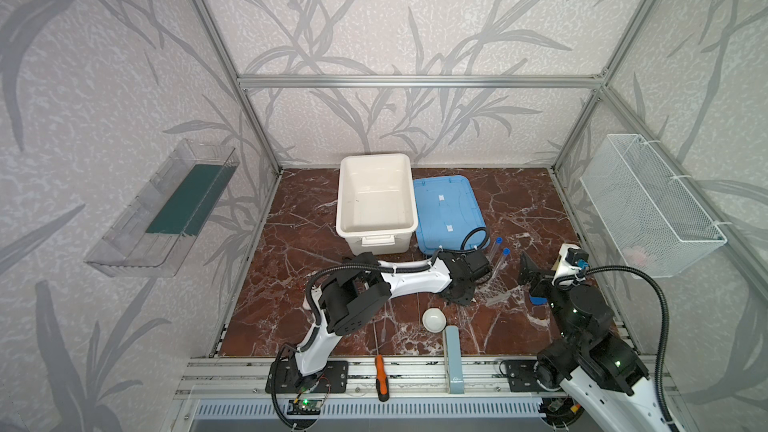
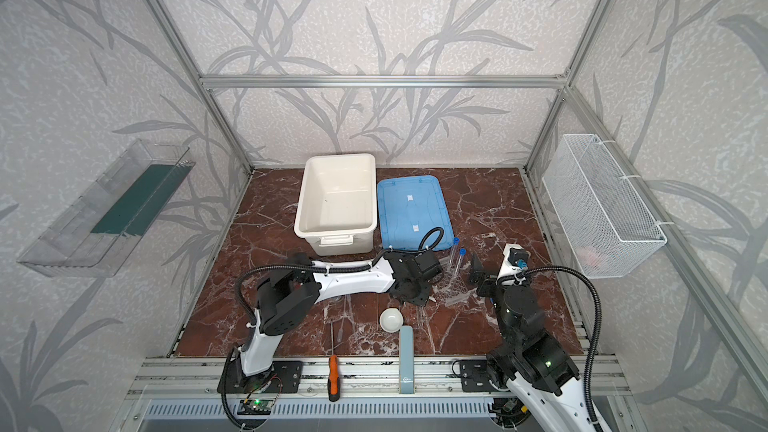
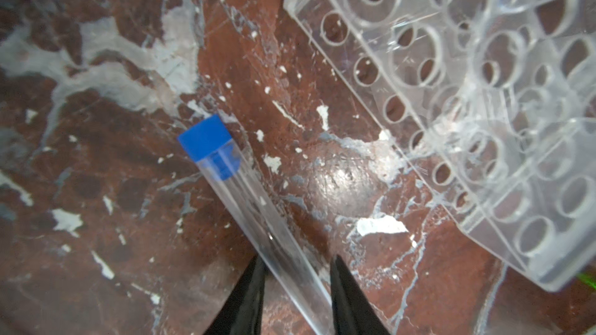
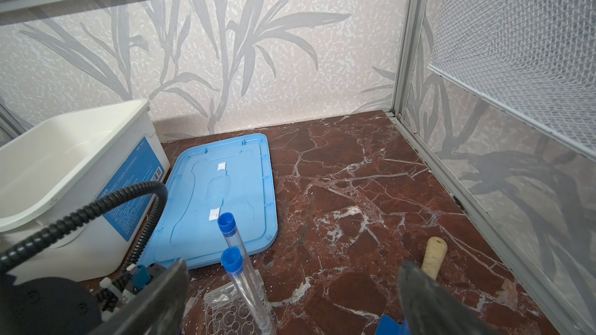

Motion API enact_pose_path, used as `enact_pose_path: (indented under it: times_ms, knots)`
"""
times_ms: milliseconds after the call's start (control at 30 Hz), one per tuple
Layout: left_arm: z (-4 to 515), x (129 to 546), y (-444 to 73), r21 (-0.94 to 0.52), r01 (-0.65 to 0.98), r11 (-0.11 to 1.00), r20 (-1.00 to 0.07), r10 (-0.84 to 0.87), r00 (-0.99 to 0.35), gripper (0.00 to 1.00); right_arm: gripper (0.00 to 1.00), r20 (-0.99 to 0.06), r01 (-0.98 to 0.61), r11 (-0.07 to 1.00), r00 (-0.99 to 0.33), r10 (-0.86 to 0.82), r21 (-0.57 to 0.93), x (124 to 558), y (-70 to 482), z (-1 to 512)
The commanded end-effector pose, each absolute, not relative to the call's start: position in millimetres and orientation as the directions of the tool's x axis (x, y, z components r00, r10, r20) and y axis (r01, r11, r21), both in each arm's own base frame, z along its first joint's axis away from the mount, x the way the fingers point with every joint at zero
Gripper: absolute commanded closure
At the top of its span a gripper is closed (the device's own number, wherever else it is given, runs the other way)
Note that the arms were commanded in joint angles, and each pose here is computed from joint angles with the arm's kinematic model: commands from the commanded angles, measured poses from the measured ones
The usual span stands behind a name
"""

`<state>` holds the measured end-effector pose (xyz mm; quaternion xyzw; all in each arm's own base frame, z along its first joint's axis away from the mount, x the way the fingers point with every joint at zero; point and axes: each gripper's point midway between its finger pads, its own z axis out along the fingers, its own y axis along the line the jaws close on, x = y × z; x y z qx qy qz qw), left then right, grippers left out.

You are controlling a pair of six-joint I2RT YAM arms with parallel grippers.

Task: Organize the chemistry lab equipment
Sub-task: 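Lift the third tube upright with the left gripper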

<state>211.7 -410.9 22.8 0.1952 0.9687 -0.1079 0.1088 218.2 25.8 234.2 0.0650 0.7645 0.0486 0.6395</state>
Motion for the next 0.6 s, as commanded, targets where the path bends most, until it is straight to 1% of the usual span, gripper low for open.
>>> enact_pose_path:
  times_ms: [0,67,100,267,333,433,567]
  knots:
    - [13,210,-401,-0.113,0.402,0.909,-0.208,0.374,-0.904,0.64,0.01,-0.973,0.039,0.985,-0.148,0.175,0.171,217,24,244]
    - [11,210,-399,-0.102,0.402,0.910,-0.202,0.376,-0.904,0.65,0.01,-0.973,0.032,0.985,-0.151,0.174,0.171,218,26,243]
    - [11,210,-399,-0.101,0.402,0.910,-0.201,0.378,-0.904,0.68,0.00,-0.973,0.026,0.985,-0.156,0.172,0.170,219,27,243]
    - [8,211,-400,-0.088,0.409,0.908,-0.193,0.388,-0.901,0.69,0.01,-0.968,-0.041,0.987,-0.208,0.142,0.154,226,45,238]
    - [9,212,-399,-0.079,0.408,0.909,-0.200,0.387,-0.900,0.70,0.01,-0.965,-0.051,0.988,-0.228,0.131,0.146,228,48,236]
    - [12,215,-399,-0.079,0.410,0.909,-0.221,0.385,-0.896,0.74,0.01,-0.963,-0.053,0.989,-0.240,0.124,0.141,230,50,235]
    - [17,221,-399,-0.079,0.405,0.911,-0.256,0.375,-0.891,0.75,0.01,-0.964,-0.050,0.988,-0.233,0.129,0.144,229,49,235]
